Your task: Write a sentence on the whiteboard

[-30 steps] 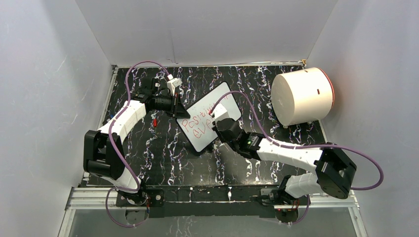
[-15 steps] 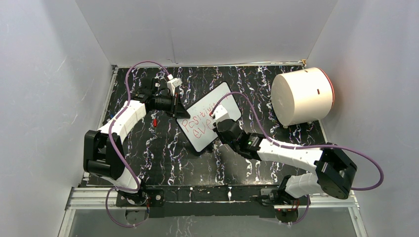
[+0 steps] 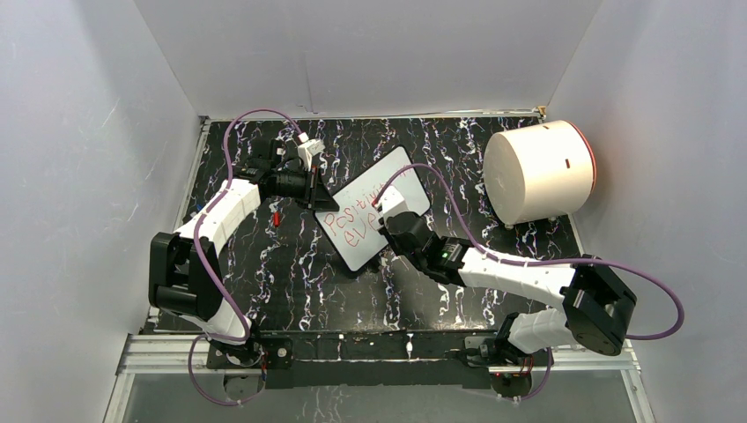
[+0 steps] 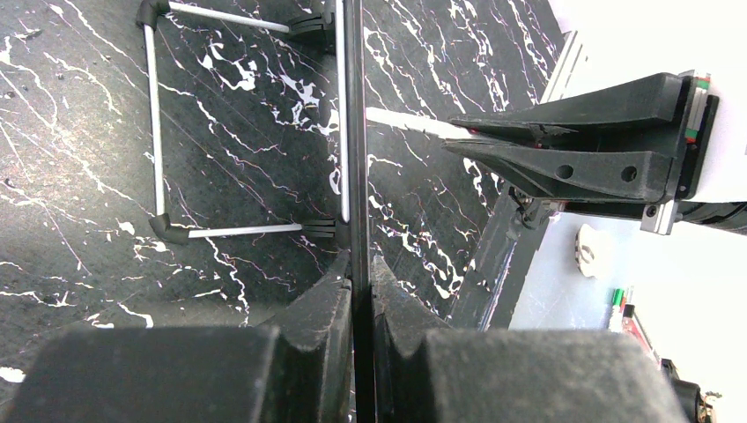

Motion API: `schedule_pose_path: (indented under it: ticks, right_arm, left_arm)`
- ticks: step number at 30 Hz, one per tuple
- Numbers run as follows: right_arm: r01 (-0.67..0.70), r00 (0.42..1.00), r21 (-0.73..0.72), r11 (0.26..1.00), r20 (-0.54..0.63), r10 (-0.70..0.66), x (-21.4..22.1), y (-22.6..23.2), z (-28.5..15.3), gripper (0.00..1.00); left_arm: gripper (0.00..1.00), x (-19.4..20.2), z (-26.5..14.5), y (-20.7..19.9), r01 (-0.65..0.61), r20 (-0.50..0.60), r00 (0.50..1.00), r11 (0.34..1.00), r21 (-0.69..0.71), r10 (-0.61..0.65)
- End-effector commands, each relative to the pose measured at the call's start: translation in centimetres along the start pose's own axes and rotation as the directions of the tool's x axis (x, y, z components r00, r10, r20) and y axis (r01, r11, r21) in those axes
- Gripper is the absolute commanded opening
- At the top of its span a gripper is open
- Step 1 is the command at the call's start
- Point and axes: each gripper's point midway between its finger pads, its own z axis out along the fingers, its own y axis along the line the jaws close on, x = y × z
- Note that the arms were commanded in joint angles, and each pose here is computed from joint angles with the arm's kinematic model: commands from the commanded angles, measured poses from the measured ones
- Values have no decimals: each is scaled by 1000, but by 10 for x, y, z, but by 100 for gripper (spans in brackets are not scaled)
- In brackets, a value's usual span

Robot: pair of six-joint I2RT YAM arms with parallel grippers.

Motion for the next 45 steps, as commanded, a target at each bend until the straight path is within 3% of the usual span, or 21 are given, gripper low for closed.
schedule_pose_path:
  ticks: [1,30,45]
  right_arm:
    - [-62,987,-16,998,150,64,-54,2,0,0]
    - [-66,981,12,998,186,62,-67,-15,-3,0]
    - [-53,989,7,999,135,52,-47,-13,1,0]
  left_arm:
    - [0,26,7,12,85,-84,993,996,-37,-88]
    - [0,26,7,12,82,-82,993,996,-44,-85]
    - [0,26,7,13,84,-84,993,995,-45,-87]
